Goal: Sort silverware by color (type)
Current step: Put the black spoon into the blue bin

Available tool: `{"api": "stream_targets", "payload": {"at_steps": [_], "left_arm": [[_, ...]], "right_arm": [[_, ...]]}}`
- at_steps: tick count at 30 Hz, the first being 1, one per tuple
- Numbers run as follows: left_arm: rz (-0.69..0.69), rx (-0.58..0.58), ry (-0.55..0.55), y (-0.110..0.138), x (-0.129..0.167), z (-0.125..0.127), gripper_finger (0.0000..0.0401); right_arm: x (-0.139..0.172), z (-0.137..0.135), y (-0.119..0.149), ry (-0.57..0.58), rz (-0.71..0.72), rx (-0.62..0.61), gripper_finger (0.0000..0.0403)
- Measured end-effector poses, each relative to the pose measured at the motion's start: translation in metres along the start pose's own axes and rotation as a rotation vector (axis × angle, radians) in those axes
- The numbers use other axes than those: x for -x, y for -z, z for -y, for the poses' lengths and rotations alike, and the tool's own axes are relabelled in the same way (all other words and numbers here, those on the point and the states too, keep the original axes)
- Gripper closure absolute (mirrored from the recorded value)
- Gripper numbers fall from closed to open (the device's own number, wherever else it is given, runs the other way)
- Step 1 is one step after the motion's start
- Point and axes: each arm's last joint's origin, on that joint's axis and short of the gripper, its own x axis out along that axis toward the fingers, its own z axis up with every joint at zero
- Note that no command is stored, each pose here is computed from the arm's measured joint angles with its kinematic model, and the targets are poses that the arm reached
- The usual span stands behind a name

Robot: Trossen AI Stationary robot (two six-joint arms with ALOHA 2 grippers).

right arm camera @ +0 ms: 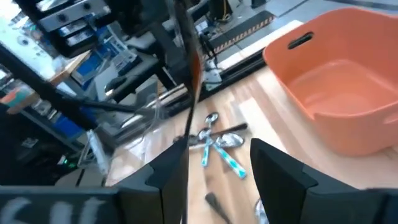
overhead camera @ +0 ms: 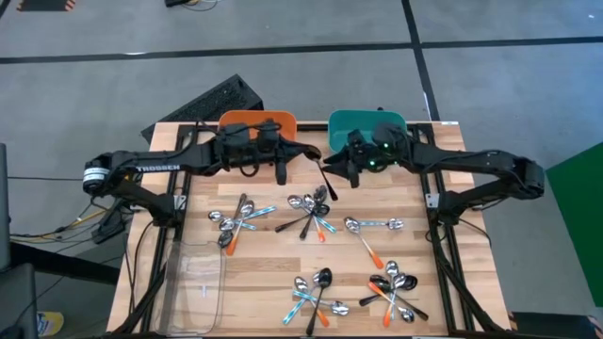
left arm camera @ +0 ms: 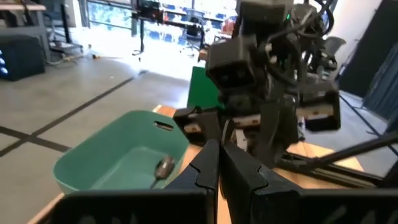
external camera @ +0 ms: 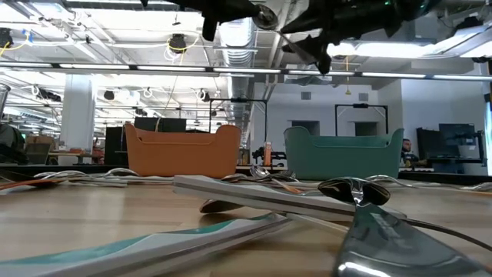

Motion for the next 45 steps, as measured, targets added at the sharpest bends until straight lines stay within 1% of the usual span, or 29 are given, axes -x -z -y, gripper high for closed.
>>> {"api": "stream_targets", "payload": {"at_steps": [3, 8, 10, 12, 15, 18, 19, 23, 26, 30, 34, 37, 40, 43, 45], "left_arm": [[0.004, 0.004, -0.015, -0.001, 0.000, -0.003, 0.0401], [0.005, 0.014, -0.037, -0.001, 0.000, -0.008, 0.0401], [0.006, 0.009, -0.055, -0.001, 0.000, -0.011, 0.0401], [0.006, 0.003, -0.062, -0.002, 0.000, -0.012, 0.0401], [-0.005, 0.003, -0.069, -0.001, 0.000, -0.015, 0.0401], [-0.034, -0.004, -0.077, 0.002, 0.000, -0.016, 0.0401], [-0.043, -0.004, -0.078, 0.003, 0.000, -0.016, 0.0401], [-0.048, -0.004, -0.080, 0.003, 0.000, -0.017, 0.0401], [-0.044, -0.007, -0.088, 0.003, 0.000, -0.018, 0.0401], [-0.030, -0.005, -0.130, 0.001, 0.001, -0.023, 0.0401], [-0.016, 0.011, -0.123, -0.001, 0.001, -0.027, 0.0401], [-0.017, 0.012, -0.102, -0.001, 0.001, -0.026, 0.0401], [-0.019, 0.012, -0.082, -0.001, 0.001, -0.025, 0.0401], [-0.019, 0.013, -0.080, -0.001, 0.001, -0.026, 0.0401], [-0.020, 0.013, -0.081, -0.001, 0.001, -0.026, 0.0401]], "right_arm": [[-0.007, 0.001, -0.003, -0.025, -0.017, 0.006, 0.0213], [-0.018, -0.001, -0.008, -0.115, -0.061, 0.015, 0.0247], [-0.022, 0.001, -0.009, -0.114, -0.069, 0.011, 0.0257], [-0.022, 0.004, -0.011, -0.085, -0.056, 0.008, 0.0261], [-0.019, 0.013, -0.016, -0.029, -0.025, 0.004, 0.0254], [-0.010, 0.024, -0.022, 0.014, -0.010, -0.022, 0.0234], [-0.007, 0.026, -0.024, 0.017, -0.002, -0.026, 0.0227], [0.000, 0.026, -0.030, -0.043, 0.007, -0.022, 0.0203], [-0.008, 0.023, -0.025, -0.068, -0.021, -0.023, 0.0199], [-0.021, 0.020, -0.016, -0.084, -0.047, -0.021, 0.0203], [-0.033, 0.020, -0.010, -0.053, -0.042, -0.034, 0.0211], [-0.037, 0.023, -0.008, -0.045, -0.045, -0.050, 0.0224], [-0.039, 0.026, -0.007, -0.016, -0.040, -0.067, 0.0247], [-0.038, 0.027, -0.008, -0.003, -0.033, -0.066, 0.0288], [-0.038, 0.028, -0.008, 0.001, -0.029, -0.062, 0.0331]]}}
